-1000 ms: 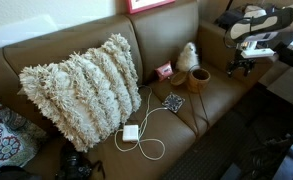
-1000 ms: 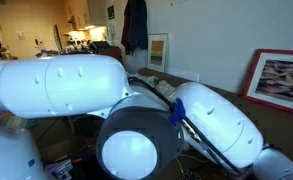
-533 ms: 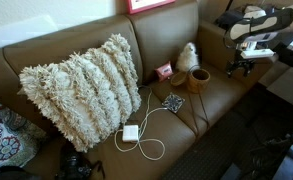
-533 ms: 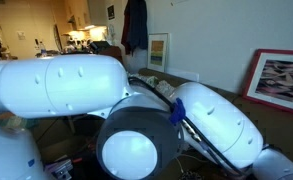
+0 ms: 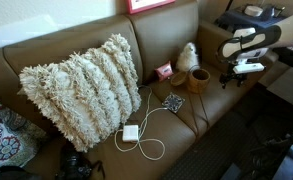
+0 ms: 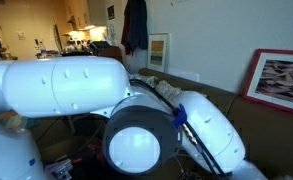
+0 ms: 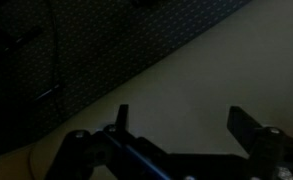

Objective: Move the open basket bag t the side of the couch

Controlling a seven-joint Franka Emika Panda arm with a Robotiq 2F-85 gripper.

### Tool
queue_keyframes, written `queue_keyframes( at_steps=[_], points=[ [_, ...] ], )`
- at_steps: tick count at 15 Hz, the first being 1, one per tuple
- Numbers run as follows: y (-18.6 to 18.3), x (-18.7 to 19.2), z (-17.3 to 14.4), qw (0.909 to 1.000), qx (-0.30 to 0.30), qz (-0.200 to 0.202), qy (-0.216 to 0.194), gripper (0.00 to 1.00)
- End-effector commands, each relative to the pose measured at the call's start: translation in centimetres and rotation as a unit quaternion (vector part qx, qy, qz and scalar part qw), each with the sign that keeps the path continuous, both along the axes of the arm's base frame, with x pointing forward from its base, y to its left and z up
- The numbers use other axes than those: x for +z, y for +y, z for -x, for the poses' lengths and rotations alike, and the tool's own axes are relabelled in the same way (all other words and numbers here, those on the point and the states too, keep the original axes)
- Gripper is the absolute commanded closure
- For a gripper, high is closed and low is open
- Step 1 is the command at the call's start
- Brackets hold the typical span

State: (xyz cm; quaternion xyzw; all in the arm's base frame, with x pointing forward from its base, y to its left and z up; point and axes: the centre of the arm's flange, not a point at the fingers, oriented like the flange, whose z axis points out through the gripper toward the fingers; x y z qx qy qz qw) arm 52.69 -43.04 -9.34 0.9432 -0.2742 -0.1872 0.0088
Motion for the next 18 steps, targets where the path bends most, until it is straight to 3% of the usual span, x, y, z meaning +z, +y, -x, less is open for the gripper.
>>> queue_keyframes(
  at_steps=[1, 13, 18],
  points=[
    [0.4, -0.2, 0.4, 0.9997, 0.008, 0.018, -0.017, 0.00],
    [2.5, 5.5, -2.6, 0.9884, 0.054, 0.084, -0.114, 0.00],
    [2.9, 8.3, -2.7, 0.9851, 0.064, 0.094, -0.129, 0.00]
  ],
)
